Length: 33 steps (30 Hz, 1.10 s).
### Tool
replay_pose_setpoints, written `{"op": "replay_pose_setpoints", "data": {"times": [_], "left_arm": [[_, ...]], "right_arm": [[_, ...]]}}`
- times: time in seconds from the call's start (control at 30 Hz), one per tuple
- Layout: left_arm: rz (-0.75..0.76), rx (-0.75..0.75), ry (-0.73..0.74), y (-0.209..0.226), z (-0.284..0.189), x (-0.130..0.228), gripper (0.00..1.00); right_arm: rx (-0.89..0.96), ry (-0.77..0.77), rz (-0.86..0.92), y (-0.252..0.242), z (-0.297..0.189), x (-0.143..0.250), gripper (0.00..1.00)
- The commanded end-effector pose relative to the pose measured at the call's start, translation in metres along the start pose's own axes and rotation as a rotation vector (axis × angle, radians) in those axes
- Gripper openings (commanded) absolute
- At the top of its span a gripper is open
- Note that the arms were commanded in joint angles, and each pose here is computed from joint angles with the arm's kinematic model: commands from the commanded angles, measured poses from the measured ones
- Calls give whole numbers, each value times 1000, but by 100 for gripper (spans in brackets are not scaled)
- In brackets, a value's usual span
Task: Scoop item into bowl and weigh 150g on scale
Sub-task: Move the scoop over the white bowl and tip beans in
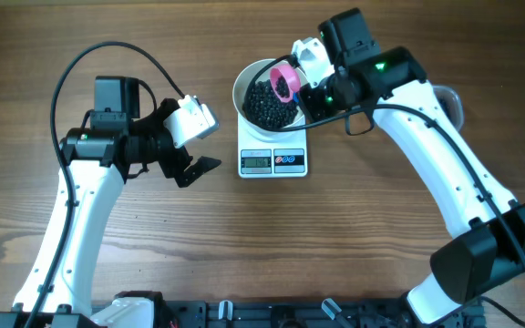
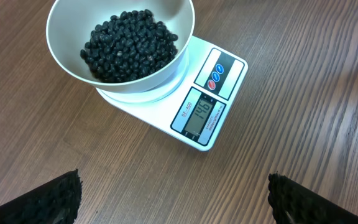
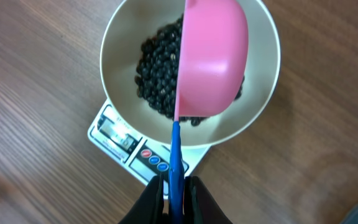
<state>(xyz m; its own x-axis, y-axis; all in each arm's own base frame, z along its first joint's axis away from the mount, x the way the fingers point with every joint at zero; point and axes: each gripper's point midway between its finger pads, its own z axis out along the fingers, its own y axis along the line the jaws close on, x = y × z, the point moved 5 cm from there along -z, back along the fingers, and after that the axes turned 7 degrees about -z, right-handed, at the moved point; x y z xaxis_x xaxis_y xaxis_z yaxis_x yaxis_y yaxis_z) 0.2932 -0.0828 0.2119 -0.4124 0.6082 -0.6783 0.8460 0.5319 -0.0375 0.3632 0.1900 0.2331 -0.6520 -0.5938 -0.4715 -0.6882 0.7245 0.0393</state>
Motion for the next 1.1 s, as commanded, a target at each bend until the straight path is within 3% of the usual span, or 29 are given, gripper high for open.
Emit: {"op": "replay_pose_setpoints", "data": {"times": [0.0,0.43,1.07], "left_arm": [[12,5,1,1,1,2,100],[12,5,1,1,1,2,100],[12,5,1,1,1,2,100]], "right_arm": [[63,-43,-61,3,-12,-12,4],[188,-3,-151,5,-10,-14,4],[167,-33,-179,7,-9,-19,4]]}}
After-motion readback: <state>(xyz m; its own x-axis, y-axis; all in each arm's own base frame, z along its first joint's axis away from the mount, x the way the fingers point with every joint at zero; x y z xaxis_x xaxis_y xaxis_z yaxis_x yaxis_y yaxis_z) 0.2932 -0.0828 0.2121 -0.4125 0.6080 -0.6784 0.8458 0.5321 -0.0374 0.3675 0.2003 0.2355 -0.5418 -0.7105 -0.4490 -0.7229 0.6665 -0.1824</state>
